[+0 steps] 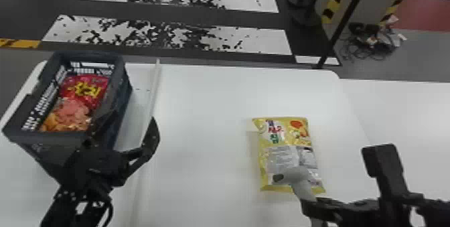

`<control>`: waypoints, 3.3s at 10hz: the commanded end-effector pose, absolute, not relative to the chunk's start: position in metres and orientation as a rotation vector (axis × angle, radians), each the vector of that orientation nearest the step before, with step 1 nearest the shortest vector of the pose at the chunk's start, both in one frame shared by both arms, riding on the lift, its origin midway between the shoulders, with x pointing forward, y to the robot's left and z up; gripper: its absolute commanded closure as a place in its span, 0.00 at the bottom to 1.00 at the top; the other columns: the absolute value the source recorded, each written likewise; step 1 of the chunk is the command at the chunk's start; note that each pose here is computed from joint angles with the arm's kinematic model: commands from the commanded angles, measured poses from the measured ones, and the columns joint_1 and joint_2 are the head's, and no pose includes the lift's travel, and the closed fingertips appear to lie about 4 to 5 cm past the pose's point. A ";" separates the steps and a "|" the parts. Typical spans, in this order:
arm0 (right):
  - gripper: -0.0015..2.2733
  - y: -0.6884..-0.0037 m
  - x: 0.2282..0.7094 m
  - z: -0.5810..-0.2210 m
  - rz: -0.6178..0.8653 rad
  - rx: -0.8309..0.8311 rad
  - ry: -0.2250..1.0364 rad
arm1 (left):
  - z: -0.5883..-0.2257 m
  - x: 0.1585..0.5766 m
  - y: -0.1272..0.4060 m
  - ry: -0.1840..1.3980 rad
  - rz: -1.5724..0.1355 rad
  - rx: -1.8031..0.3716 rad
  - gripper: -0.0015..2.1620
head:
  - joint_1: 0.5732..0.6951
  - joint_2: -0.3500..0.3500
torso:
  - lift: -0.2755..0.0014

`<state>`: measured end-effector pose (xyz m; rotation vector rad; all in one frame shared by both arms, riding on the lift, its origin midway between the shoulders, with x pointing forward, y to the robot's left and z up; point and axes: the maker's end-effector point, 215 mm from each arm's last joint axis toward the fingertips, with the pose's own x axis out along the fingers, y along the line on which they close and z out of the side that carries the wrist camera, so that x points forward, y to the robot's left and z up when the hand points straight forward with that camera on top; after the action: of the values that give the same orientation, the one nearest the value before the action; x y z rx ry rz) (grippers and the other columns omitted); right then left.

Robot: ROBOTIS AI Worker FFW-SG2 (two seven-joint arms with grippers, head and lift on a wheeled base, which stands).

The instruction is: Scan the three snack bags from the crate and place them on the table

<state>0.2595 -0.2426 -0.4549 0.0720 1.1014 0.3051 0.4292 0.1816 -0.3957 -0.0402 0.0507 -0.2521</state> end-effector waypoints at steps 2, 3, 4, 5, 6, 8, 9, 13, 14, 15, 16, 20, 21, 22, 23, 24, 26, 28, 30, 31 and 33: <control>0.99 -0.243 0.258 -0.464 0.302 0.078 1.124 | -0.396 0.429 0.182 0.052 -0.252 -0.041 0.03 | 1.00 0.35 | 0.77; 0.99 -0.243 0.258 -0.465 0.303 0.076 1.127 | -0.396 0.429 0.182 0.052 -0.252 -0.041 0.03 | 1.00 0.35 | 0.77; 0.99 -0.242 0.259 -0.464 0.304 0.074 1.124 | -0.396 0.429 0.182 0.052 -0.252 -0.041 0.03 | 1.00 0.35 | 0.77; 0.99 -0.244 0.261 -0.460 0.301 0.076 1.113 | -0.396 0.429 0.182 0.052 -0.252 -0.041 0.03 | 1.00 0.35 | 0.77; 0.99 -0.250 0.265 -0.452 0.289 0.078 1.093 | -0.397 0.428 0.182 0.053 -0.252 -0.041 0.03 | 1.00 0.35 | 0.77; 0.99 -0.264 0.275 -0.436 0.261 0.095 1.048 | -0.397 0.428 0.181 0.053 -0.253 -0.039 0.03 | 1.00 0.33 | 0.77; 0.99 -0.278 0.285 -0.429 0.224 0.113 1.021 | -0.397 0.428 0.181 0.053 -0.253 -0.039 0.03 | 1.00 0.32 | 0.77; 0.99 -0.350 0.331 -0.442 0.079 0.119 0.944 | -0.394 0.428 0.180 0.050 -0.256 -0.037 0.03 | 1.00 0.19 | 0.77; 0.99 -0.366 0.353 -0.443 0.058 0.101 0.894 | -0.393 0.429 0.180 0.048 -0.258 -0.035 0.03 | 1.00 0.16 | 0.77; 0.99 -0.377 0.368 -0.447 0.041 0.105 0.873 | -0.393 0.429 0.178 0.051 -0.262 -0.033 0.03 | 1.00 0.14 | 0.77; 0.99 -0.388 0.379 -0.453 0.027 0.105 0.869 | -0.394 0.429 0.178 0.053 -0.265 -0.031 0.03 | 1.00 0.12 | 0.77; 0.99 -0.422 0.417 -0.487 0.006 0.051 0.865 | -0.395 0.432 0.174 0.057 -0.275 -0.030 0.03 | 1.00 0.06 | 0.77; 0.99 -0.425 0.423 -0.498 0.004 0.043 0.873 | -0.394 0.433 0.174 0.056 -0.274 -0.030 0.03 | 1.00 0.05 | 0.77; 0.99 -0.430 0.427 -0.507 -0.001 0.025 0.871 | -0.395 0.433 0.174 0.057 -0.275 -0.028 0.03 | 1.00 0.04 | 0.77; 0.99 -0.432 0.428 -0.516 -0.001 0.022 0.878 | -0.394 0.433 0.174 0.054 -0.275 -0.029 0.03 | 1.00 0.04 | 0.77; 0.99 -0.434 0.429 -0.521 -0.002 0.009 0.878 | -0.395 0.433 0.174 0.057 -0.275 -0.030 0.03 | 1.00 0.04 | 0.77; 0.91 -0.435 0.431 -0.528 -0.007 -0.005 0.870 | -0.397 0.433 0.174 0.061 -0.275 -0.028 0.04 | 1.00 0.03 | 0.77; 0.22 -0.433 0.428 -0.535 -0.002 -0.001 0.878 | -0.397 0.433 0.174 0.059 -0.274 -0.030 0.04 | 1.00 0.03 | 0.77; 0.01 -0.436 0.427 -0.537 -0.018 -0.004 0.881 | -0.397 0.433 0.174 0.059 -0.273 -0.030 0.04 | 1.00 0.03 | 0.77; 0.01 -0.436 0.427 -0.534 -0.022 -0.007 0.876 | -0.397 0.433 0.174 0.059 -0.274 -0.030 0.04 | 1.00 0.03 | 0.77; 0.02 -0.430 0.421 -0.516 -0.005 0.017 0.838 | -0.397 0.432 0.175 0.059 -0.273 -0.029 0.04 | 1.00 0.02 | 0.77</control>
<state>0.4239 -0.4335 -0.5225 0.0071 0.8502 -0.0133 0.4324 0.1745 -0.3969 -0.0296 0.0592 -0.2728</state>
